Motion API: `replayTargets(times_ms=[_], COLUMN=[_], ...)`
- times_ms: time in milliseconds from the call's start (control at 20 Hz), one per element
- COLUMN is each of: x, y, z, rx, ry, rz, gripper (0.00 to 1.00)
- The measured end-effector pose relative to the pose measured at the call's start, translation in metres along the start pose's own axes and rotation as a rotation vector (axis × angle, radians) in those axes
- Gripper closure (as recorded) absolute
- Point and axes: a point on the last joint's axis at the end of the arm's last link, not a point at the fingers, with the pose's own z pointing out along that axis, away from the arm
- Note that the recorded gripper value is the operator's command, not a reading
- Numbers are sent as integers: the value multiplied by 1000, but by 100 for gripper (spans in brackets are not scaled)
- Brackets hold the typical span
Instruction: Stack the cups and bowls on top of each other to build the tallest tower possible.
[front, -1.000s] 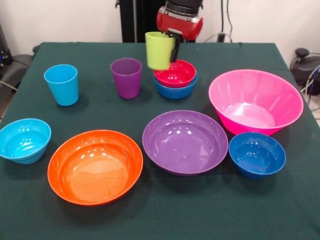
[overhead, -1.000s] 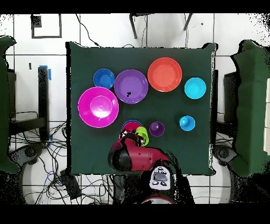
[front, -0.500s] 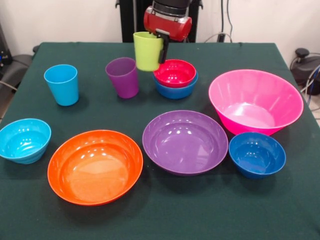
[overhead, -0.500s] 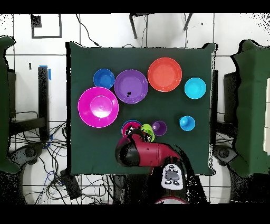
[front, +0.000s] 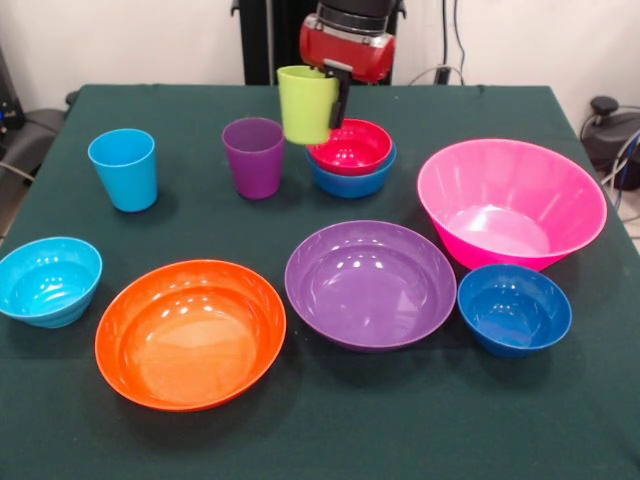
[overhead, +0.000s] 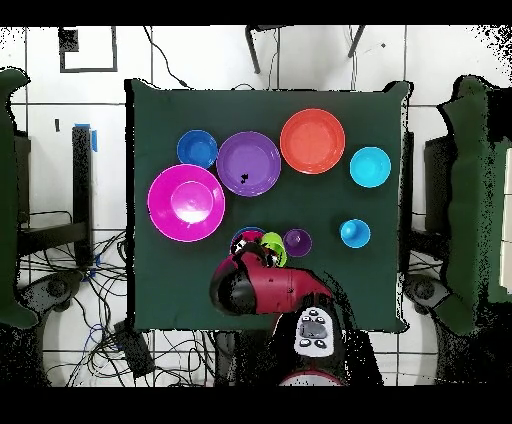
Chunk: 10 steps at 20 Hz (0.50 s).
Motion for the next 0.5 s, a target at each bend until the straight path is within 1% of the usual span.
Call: replayTargets(times_ms=[300,500], x=[12,17], y=[22,30], z=[-5,-7], rx=[-12,-17], ry=[-4,-5], rz=[-52,-70], gripper=[100,100])
